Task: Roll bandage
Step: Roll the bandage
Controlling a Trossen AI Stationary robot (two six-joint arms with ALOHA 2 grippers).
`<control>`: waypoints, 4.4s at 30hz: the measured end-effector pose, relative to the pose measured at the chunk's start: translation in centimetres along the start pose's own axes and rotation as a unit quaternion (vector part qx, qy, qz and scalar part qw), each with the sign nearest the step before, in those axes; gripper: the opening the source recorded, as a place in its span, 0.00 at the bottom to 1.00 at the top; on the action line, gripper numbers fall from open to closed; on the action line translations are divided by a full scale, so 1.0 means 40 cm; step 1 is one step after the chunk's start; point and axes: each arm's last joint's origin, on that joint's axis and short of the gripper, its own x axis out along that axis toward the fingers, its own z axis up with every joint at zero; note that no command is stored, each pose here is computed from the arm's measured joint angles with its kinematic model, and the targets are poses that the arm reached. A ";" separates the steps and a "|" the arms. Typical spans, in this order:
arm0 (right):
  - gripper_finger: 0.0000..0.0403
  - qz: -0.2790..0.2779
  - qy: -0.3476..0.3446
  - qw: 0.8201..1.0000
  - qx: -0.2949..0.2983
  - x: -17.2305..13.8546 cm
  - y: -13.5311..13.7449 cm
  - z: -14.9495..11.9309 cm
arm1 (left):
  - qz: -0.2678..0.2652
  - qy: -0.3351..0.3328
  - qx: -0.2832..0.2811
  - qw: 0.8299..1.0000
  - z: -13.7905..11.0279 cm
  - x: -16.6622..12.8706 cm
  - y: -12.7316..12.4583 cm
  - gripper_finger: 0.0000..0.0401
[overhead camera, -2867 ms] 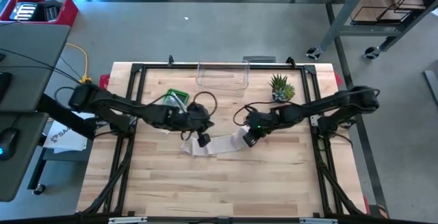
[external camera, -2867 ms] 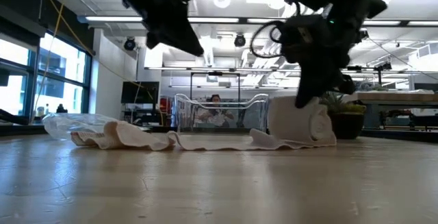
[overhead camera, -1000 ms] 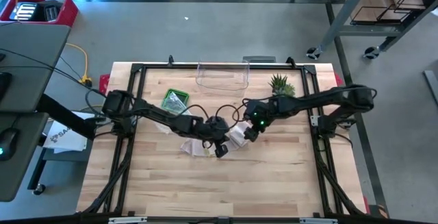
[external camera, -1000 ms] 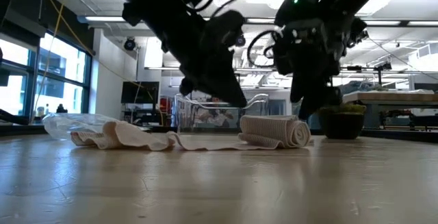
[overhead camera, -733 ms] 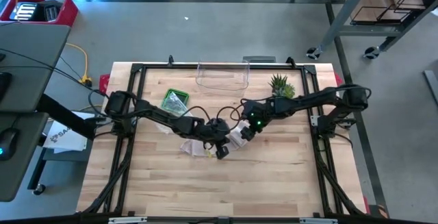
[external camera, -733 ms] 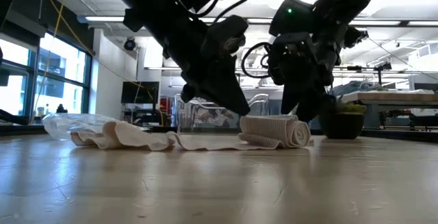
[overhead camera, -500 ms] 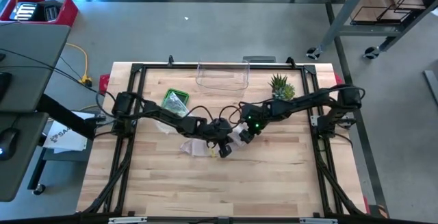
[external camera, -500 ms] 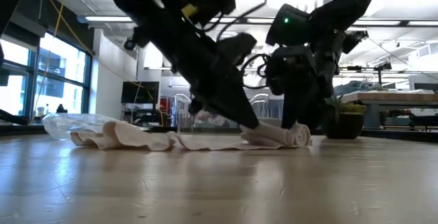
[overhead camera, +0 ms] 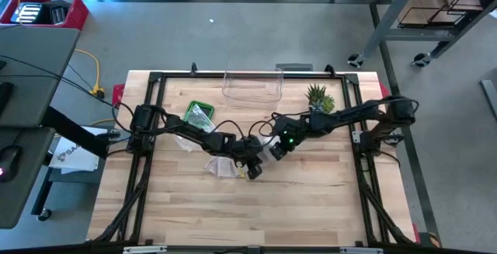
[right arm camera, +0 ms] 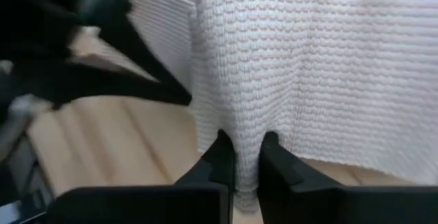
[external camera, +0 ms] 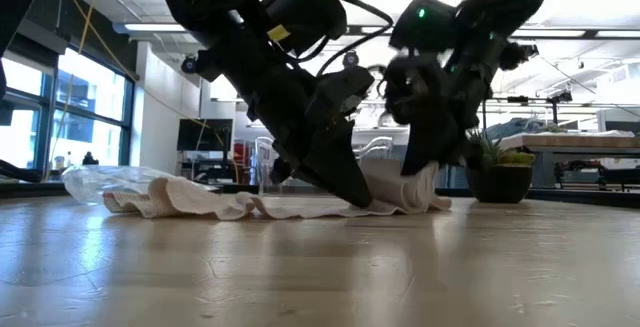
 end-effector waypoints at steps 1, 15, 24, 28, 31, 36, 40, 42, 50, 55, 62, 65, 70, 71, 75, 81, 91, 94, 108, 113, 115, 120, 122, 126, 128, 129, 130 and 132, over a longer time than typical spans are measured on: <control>0.06 -0.002 -0.002 1.000 0.001 -0.016 0.001 0.000 | 0.001 0.005 -0.002 1.000 -0.002 0.000 0.001 0.00; 0.02 -0.112 -0.016 0.986 0.122 -0.229 -0.041 -0.053 | 0.027 0.110 0.096 0.989 -0.025 -0.058 0.012 0.00; 0.01 -0.169 0.021 0.972 0.161 -0.243 -0.025 -0.139 | 0.029 0.144 0.181 0.972 -0.025 -0.094 0.021 0.00; 0.01 -0.155 0.019 0.970 0.188 -0.204 -0.026 -0.175 | 0.018 0.128 0.165 0.978 -0.017 -0.095 0.014 0.00; 0.01 -0.156 0.016 0.967 0.201 -0.183 -0.038 -0.196 | 0.016 0.124 0.157 0.980 -0.008 -0.110 0.008 0.00; 0.01 -0.147 0.014 0.968 0.202 -0.178 -0.038 -0.199 | 0.046 0.084 0.185 0.978 0.026 -0.170 0.002 0.00; 0.01 -0.148 0.013 0.968 0.205 -0.179 -0.040 -0.196 | 0.079 0.099 0.195 0.972 0.007 -0.179 0.036 0.00; 0.01 -0.146 0.014 0.968 0.204 -0.179 -0.040 -0.195 | 0.089 0.133 0.165 0.973 -0.018 -0.175 0.059 0.00; 0.01 -0.144 0.016 0.969 0.200 -0.179 -0.039 -0.195 | 0.099 0.087 0.098 0.986 -0.063 -0.300 0.048 0.00; 0.01 -0.133 0.013 0.973 0.188 -0.177 -0.035 -0.192 | 0.095 0.181 0.082 0.976 -0.182 -0.360 0.110 0.00; 0.01 -0.129 0.016 0.973 0.190 -0.177 -0.034 -0.191 | 0.058 0.170 0.056 0.982 -0.226 -0.389 0.129 0.00; 0.01 -0.129 0.015 0.973 0.190 -0.177 -0.034 -0.191 | 0.056 0.176 0.061 0.981 -0.233 -0.379 0.133 0.00; 0.01 -0.155 0.015 0.965 0.212 -0.180 -0.043 -0.197 | 0.077 0.213 0.064 0.972 -0.254 -0.350 0.144 0.00; 0.01 -0.170 0.018 0.960 0.223 -0.183 -0.049 -0.202 | 0.083 0.218 0.057 0.971 -0.257 -0.345 0.146 0.00; 0.01 -0.209 0.035 0.948 0.239 -0.190 -0.064 -0.215 | 0.100 0.235 0.035 0.966 -0.265 -0.336 0.150 0.00; 0.01 -0.200 0.052 0.947 0.246 -0.188 -0.057 -0.222 | 0.109 0.275 0.015 0.955 -0.281 -0.352 0.157 0.00; 0.02 -0.221 0.065 0.936 0.265 -0.188 -0.048 -0.254 | 0.151 0.342 0.004 0.927 -0.313 -0.406 0.163 0.00; 0.01 -0.213 0.064 0.939 0.263 -0.185 -0.039 -0.261 | 0.160 0.348 -0.006 0.924 -0.319 -0.417 0.163 0.00; 0.01 -0.185 0.038 0.947 0.261 -0.175 -0.017 -0.265 | 0.142 0.318 -0.025 0.937 -0.293 -0.432 0.135 0.00; 0.01 -0.186 0.034 0.947 0.259 -0.175 -0.018 -0.265 | 0.144 0.293 0.004 0.945 -0.272 -0.435 0.118 0.00; 0.01 -0.184 0.033 0.947 0.259 -0.175 -0.017 -0.264 | 0.144 0.261 0.011 0.954 -0.253 -0.436 0.107 0.00; 0.01 -0.178 0.021 0.950 0.255 -0.174 -0.014 -0.261 | 0.085 0.164 0.032 0.982 -0.212 -0.396 0.076 0.00; 0.01 -0.176 0.006 0.951 0.254 -0.173 -0.013 -0.258 | 0.075 0.147 0.030 0.986 -0.204 -0.374 0.072 0.00; 0.01 -0.160 -0.021 0.952 0.261 -0.169 -0.006 -0.249 | 0.074 0.138 0.014 0.988 -0.203 -0.330 0.073 0.00; 0.01 -0.158 -0.025 0.952 0.261 -0.169 -0.005 -0.247 | 0.085 0.153 0.012 0.984 -0.215 -0.307 0.076 0.00; 0.01 -0.160 -0.025 0.952 0.261 -0.169 -0.006 -0.248 | 0.090 0.164 0.011 0.982 -0.224 -0.296 0.077 0.00; 0.01 -0.161 -0.027 0.951 0.261 -0.170 -0.006 -0.248 | 0.096 0.176 0.008 0.980 -0.233 -0.284 0.079 0.00; 0.01 -0.168 -0.037 0.949 0.265 -0.170 -0.009 -0.248 | 0.096 0.187 -0.001 0.978 -0.244 -0.266 0.074 0.00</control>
